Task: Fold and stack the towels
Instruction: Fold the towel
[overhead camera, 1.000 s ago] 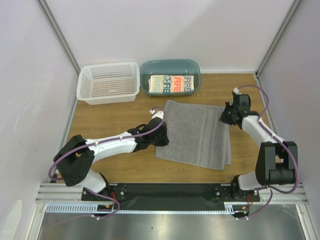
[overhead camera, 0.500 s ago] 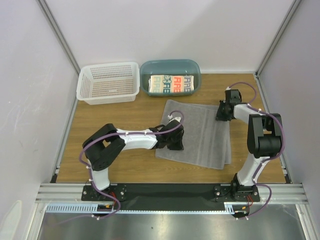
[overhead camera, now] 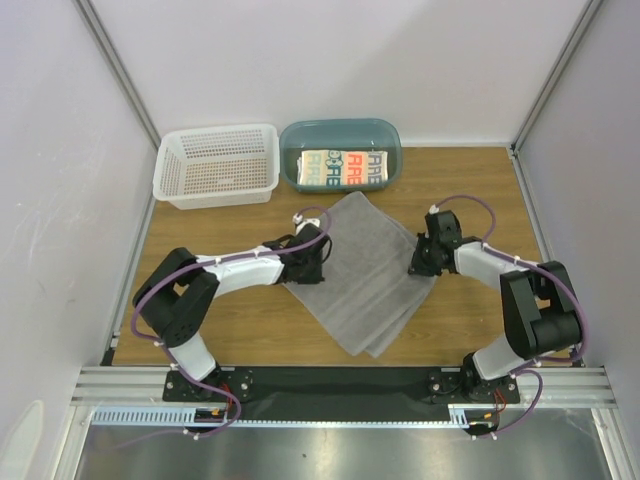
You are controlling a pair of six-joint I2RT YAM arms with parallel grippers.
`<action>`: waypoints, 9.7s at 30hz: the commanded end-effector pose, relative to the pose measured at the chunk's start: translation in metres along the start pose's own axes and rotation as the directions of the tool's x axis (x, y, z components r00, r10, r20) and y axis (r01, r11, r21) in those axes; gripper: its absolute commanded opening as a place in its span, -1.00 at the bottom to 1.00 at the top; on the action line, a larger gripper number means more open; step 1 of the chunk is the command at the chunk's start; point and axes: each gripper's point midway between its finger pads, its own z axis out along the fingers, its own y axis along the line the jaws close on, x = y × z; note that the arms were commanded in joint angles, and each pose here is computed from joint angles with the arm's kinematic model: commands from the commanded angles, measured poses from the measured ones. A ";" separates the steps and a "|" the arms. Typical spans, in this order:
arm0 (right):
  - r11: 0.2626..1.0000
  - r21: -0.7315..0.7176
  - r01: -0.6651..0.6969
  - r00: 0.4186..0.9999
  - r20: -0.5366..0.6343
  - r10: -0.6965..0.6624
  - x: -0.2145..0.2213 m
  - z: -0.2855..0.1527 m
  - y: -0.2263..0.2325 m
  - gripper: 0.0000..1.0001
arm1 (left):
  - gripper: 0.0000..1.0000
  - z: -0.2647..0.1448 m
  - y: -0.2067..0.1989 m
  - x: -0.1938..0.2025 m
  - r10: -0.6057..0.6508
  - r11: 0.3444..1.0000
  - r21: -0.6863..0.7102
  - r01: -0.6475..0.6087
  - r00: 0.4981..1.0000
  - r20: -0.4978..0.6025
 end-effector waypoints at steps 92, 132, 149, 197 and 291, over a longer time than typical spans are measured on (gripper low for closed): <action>0.963 -0.132 -0.234 0.958 -0.203 0.205 0.119 -0.099 0.020 0.29 | -0.91 -0.068 0.106 0.058 -0.457 0.888 0.145 0.436 0.872 0.173; 0.969 -0.094 -0.228 0.938 -0.287 0.193 0.146 -0.081 0.019 -0.39 | -0.99 -0.071 0.106 0.051 -0.437 0.898 0.139 0.417 0.877 0.199; 0.969 -0.177 -0.170 0.978 -0.150 0.145 0.076 -0.118 0.054 -1.00 | -0.99 -0.118 0.086 0.000 -0.329 0.941 0.177 0.287 0.899 0.290; 0.939 -0.344 -0.009 0.951 0.287 0.115 -0.219 -0.218 0.075 -1.00 | -0.99 -0.240 0.011 -0.168 -0.191 0.961 0.274 0.040 0.812 0.552; 0.964 -0.195 -0.181 0.956 0.195 0.219 -0.137 -0.091 0.034 0.58 | 0.92 -0.109 0.037 -0.151 -0.129 0.979 0.195 0.065 0.933 0.336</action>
